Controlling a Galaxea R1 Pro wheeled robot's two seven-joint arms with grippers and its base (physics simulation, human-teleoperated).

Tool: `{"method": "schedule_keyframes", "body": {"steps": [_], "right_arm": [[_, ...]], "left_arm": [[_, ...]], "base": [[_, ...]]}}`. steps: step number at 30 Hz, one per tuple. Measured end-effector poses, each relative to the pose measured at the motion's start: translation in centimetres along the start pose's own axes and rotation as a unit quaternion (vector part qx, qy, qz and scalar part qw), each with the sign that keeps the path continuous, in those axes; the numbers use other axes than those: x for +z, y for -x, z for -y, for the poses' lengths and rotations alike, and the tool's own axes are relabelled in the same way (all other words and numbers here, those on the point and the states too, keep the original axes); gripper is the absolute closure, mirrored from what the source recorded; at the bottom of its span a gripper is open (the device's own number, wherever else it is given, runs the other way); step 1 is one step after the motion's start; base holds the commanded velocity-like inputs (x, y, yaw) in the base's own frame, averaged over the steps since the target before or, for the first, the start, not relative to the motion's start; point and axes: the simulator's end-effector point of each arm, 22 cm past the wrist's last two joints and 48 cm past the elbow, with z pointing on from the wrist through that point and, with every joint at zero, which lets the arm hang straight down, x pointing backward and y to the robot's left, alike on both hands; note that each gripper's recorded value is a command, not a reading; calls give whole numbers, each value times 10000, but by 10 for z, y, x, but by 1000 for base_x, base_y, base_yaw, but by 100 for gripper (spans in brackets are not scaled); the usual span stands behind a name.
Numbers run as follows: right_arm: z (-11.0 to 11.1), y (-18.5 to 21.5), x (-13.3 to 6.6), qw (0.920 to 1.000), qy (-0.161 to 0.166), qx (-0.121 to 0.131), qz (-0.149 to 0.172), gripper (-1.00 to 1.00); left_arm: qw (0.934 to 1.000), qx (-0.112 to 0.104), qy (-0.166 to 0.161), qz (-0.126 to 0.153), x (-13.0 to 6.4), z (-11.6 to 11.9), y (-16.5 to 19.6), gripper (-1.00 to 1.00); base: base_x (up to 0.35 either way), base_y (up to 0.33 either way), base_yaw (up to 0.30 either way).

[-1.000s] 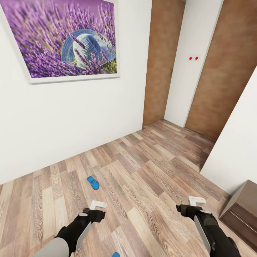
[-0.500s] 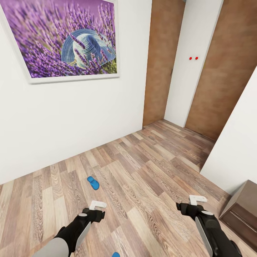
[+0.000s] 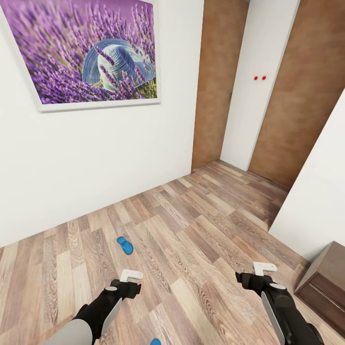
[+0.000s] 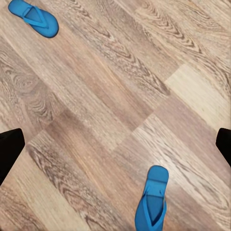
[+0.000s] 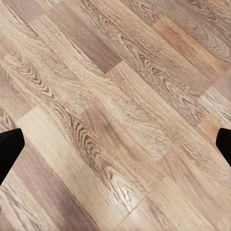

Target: In the bedroom, move the book from the bed onto either nightstand, and place the two sandals side by side next to the bed.

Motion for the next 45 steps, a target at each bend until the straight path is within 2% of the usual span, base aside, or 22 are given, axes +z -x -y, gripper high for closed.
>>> {"method": "schedule_keyframes", "body": {"steps": [30,39,45], "right_arm": [[-1,-40,39,10000,-2,4,-22,-100],[-3,-62,53,9999,2,9,-129,-100],[-3,-82,61,9993,-1,13,-364,-100]], "left_arm": [[10000,24,14,-11,42,4,-34,-100],[10000,20,11,-8,55,5,-45,-100],[10000,17,4,-87,64,5,-61,-100]], "base": [[0,0,0],[0,0,0],[0,0,0]]}}
